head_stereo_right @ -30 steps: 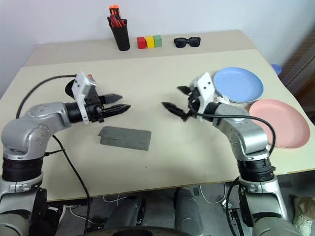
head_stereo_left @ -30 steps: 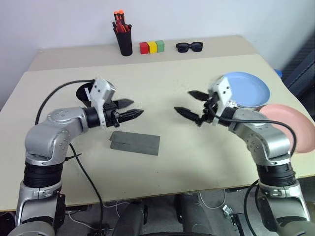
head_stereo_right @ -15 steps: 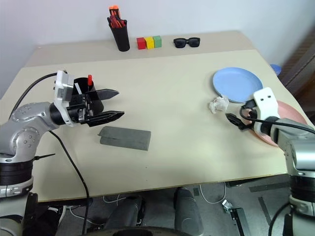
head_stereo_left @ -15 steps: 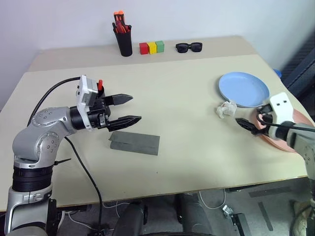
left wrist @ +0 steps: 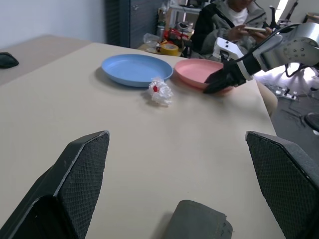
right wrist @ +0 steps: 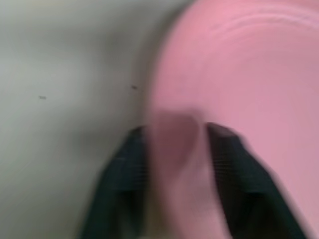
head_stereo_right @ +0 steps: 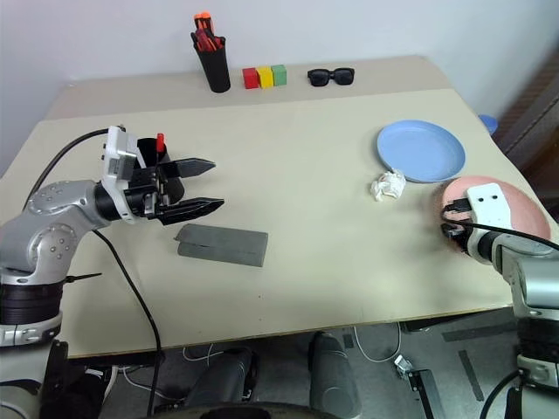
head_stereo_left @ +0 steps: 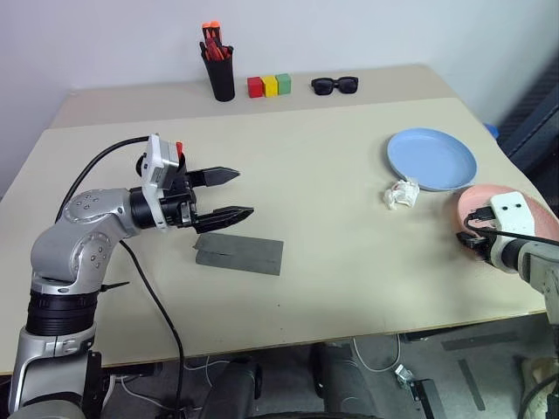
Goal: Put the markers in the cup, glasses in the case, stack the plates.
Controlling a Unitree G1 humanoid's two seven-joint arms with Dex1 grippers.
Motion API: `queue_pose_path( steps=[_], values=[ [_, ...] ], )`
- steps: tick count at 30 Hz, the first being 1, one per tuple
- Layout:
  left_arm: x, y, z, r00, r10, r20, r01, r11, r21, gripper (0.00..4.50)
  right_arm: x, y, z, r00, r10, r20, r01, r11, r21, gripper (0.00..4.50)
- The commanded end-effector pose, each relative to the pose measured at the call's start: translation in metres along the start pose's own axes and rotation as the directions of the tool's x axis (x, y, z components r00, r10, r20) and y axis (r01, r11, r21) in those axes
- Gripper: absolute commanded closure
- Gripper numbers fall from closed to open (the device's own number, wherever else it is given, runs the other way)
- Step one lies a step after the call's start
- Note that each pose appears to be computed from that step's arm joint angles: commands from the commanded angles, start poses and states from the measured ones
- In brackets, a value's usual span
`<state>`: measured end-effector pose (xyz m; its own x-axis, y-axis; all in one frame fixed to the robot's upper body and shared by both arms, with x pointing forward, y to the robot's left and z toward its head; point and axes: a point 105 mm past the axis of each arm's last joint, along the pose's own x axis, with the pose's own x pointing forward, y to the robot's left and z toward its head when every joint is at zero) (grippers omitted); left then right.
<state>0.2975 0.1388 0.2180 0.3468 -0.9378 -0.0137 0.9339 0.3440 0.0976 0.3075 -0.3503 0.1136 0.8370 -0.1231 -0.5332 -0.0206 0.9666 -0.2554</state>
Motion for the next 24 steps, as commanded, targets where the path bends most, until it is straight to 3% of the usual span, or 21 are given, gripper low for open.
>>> queue_pose_path(
  steps=[1, 3, 7, 10, 17, 23, 24],
  values=[
    [-0.003, 0.000, 0.011, 1.000, 0.015, 0.014, -0.016, 0.998, 0.055, 0.00, -0.002, -0.017, 0.016, 0.994, -0.095, 0.053, 0.095, 0.995, 0.003, 4.47],
    [-0.002, 0.000, 0.012, 1.000, 0.019, 0.019, -0.020, 0.998, 0.057, 0.00, -0.003, -0.027, 0.025, 0.983, -0.160, 0.087, 0.160, 0.987, 0.009, 4.47],
    [-0.002, 0.004, 0.015, 0.998, 0.044, 0.045, -0.046, 0.998, 0.052, 0.00, -0.003, -0.026, 0.070, 0.950, -0.166, 0.263, 0.165, 0.986, 0.024, 4.47],
    [0.000, 0.005, 0.015, 0.997, 0.056, 0.047, -0.059, 0.996, 0.067, 0.00, 0.005, -0.006, 0.104, 0.923, -0.064, 0.379, 0.074, 0.997, -0.013, 4.47],
    [0.000, 0.002, 0.017, 0.996, 0.074, 0.053, -0.077, 0.995, 0.067, 0.00, 0.032, 0.038, 0.155, 0.872, 0.101, 0.480, -0.025, 0.986, -0.163, 4.47],
    [-0.005, -0.003, 0.017, 0.992, 0.112, 0.053, -0.115, 0.991, 0.065, 0.00, 0.054, 0.058, 0.157, 0.875, 0.187, 0.446, -0.102, 0.973, -0.208, 4.47],
    [-0.006, -0.003, 0.017, 0.991, 0.118, 0.054, -0.122, 0.991, 0.063, 0.00, 0.056, 0.058, 0.157, 0.876, 0.186, 0.444, -0.104, 0.974, -0.203, 4.17]
  ],
)
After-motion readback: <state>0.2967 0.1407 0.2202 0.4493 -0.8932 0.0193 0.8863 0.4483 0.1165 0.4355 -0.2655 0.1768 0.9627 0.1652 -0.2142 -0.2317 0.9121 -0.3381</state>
